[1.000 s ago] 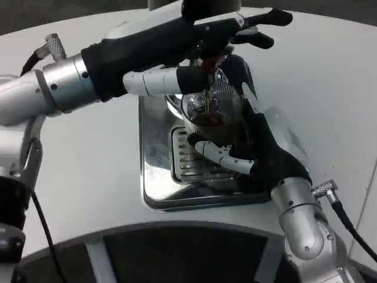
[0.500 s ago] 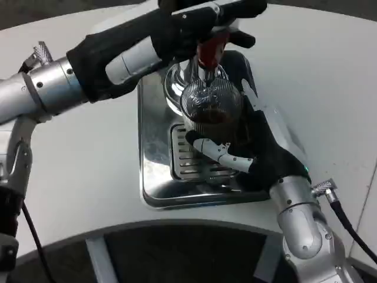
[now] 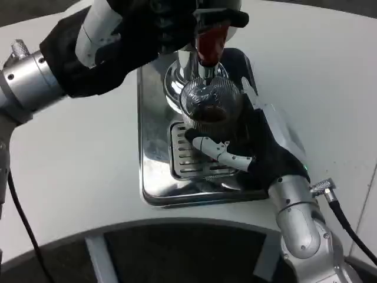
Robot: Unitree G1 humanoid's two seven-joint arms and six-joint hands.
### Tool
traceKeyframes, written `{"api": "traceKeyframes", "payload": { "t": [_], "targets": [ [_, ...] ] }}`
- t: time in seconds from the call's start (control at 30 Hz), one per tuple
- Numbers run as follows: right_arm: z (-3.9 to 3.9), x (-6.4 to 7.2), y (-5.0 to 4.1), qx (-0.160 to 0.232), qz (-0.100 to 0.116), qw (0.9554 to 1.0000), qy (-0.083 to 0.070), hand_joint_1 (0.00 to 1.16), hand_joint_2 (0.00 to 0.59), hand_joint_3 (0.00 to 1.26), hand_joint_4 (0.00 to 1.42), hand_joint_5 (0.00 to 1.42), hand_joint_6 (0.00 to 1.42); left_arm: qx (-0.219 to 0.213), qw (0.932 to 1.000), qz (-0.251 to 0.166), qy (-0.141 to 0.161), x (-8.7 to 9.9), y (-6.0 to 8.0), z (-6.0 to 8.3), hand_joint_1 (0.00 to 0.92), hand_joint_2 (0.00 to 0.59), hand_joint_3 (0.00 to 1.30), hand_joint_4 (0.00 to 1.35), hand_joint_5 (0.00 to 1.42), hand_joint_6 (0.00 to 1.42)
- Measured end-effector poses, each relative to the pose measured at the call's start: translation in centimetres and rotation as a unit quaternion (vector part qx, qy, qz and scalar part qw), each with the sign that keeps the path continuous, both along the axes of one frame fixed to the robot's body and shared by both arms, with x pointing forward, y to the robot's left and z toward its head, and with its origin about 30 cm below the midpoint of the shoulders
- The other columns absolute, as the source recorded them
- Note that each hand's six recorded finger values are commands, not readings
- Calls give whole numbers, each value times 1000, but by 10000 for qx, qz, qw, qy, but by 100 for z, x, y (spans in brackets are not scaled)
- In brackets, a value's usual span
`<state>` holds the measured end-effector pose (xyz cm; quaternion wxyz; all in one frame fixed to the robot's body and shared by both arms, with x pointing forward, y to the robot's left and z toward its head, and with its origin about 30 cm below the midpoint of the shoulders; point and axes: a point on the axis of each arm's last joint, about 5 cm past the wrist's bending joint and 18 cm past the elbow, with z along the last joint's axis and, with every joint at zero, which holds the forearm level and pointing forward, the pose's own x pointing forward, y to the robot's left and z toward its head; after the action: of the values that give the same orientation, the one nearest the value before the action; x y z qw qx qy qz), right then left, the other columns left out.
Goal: Grasp the cup under the faucet to collect the drink, then remove the cup.
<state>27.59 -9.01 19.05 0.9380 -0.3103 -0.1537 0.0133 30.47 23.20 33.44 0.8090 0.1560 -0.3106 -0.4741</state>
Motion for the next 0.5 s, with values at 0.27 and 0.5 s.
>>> {"api": "traceKeyframes", "payload": {
  "t": [0.27,0.5],
  "targets": [
    [5,-7,44,70,22,10000,-30,643,218,0,0,0,0,-77,9992,396,-31,-187,253,-36,0,12,113,39,151,26],
    [6,-20,103,251,13,9997,-77,717,213,138,64,0,0,-130,9955,920,172,-372,512,-198,0,12,114,43,159,26]
  ]
}}
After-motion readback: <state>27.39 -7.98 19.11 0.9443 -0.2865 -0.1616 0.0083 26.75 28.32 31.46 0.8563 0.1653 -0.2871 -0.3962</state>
